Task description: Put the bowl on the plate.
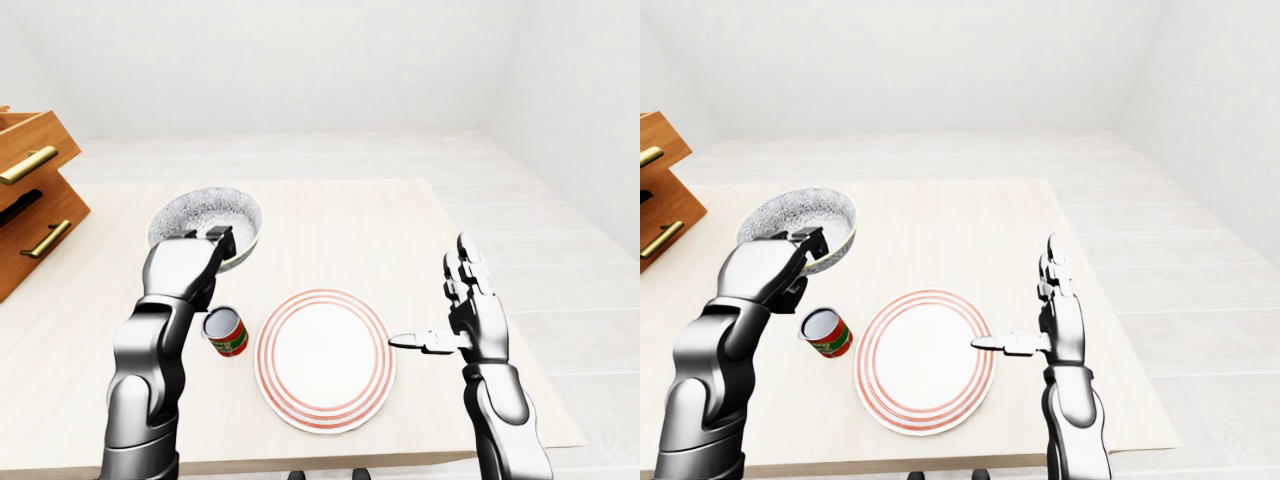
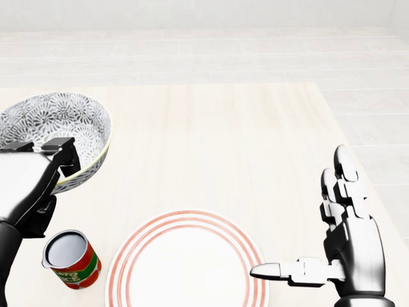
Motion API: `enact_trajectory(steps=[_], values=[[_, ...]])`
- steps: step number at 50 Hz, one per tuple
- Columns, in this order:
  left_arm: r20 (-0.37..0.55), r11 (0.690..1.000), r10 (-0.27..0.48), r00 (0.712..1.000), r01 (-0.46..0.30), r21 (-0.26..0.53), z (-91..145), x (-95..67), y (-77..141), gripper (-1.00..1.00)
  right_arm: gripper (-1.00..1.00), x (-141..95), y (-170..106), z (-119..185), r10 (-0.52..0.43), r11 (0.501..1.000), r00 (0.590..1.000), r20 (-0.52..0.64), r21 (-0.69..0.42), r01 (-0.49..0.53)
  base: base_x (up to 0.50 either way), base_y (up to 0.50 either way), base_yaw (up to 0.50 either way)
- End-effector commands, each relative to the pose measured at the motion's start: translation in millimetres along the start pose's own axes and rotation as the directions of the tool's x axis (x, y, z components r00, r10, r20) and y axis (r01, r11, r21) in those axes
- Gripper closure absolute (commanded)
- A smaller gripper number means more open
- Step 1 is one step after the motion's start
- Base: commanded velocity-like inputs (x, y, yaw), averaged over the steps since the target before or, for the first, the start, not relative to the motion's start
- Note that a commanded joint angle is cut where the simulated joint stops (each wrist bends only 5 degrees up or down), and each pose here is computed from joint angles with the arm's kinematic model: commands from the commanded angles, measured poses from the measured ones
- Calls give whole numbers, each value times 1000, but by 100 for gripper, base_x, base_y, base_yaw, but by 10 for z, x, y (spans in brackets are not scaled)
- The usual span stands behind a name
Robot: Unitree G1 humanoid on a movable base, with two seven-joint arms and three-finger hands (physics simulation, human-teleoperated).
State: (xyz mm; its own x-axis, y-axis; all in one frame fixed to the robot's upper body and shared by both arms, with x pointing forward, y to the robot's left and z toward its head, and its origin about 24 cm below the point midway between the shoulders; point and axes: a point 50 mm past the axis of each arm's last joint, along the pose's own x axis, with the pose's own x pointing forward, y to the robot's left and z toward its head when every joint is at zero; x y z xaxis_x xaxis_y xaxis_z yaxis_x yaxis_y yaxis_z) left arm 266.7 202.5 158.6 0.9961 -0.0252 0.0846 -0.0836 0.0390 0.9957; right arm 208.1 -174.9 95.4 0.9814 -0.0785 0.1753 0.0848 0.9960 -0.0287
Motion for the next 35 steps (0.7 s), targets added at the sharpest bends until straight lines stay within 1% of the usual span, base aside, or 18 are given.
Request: enact_trajectory(steps=[1, 18, 20, 22, 23, 25, 26, 29, 35], values=[[69, 999, 39, 997, -39, -9, 223, -74, 18, 100, -100, -12, -11, -20, -2, 1000, 1000, -10, 0, 2, 0, 0, 0], [163, 999, 37, 986, -35, -15, 521, -162, 34, 100, -100, -25, -21, -31, -5, 1000, 1000, -16, 4, 5, 0, 0, 0], [176, 998, 50, 983, -44, -34, 551, -143, 43, 100, -100, -25, -23, -22, -4, 1000, 1000, -12, 4, 4, 0, 0, 0], [175, 999, 44, 984, -43, -12, 560, -137, 31, 100, -100, -25, -29, -21, -4, 1000, 1000, -12, 3, 4, 0, 0, 0], [187, 998, 48, 981, -40, -42, 588, -139, 30, 100, -100, -27, -34, -16, -6, 1000, 1000, -10, 2, 6, 0, 0, 0], [189, 999, 51, 981, -47, -23, 612, -145, 41, 100, -100, -31, -36, -1, -6, 1000, 1000, -5, 1, 6, 0, 0, 0], [197, 998, 57, 979, -50, -37, 633, -148, 44, 100, -100, -32, -39, 4, -7, 1000, 1000, -2, 2, 7, 0, 0, 0], [204, 998, 56, 977, -50, -32, 666, -155, 45, 100, -100, -34, -42, 3, -8, 1000, 1000, -3, -1, 8, 0, 0, 0], [232, 998, 60, 971, -51, -46, 764, -166, 26, 100, -100, -64, -66, 10, -14, 1000, 1000, -4, -2, 14, 0, 0, 0]])
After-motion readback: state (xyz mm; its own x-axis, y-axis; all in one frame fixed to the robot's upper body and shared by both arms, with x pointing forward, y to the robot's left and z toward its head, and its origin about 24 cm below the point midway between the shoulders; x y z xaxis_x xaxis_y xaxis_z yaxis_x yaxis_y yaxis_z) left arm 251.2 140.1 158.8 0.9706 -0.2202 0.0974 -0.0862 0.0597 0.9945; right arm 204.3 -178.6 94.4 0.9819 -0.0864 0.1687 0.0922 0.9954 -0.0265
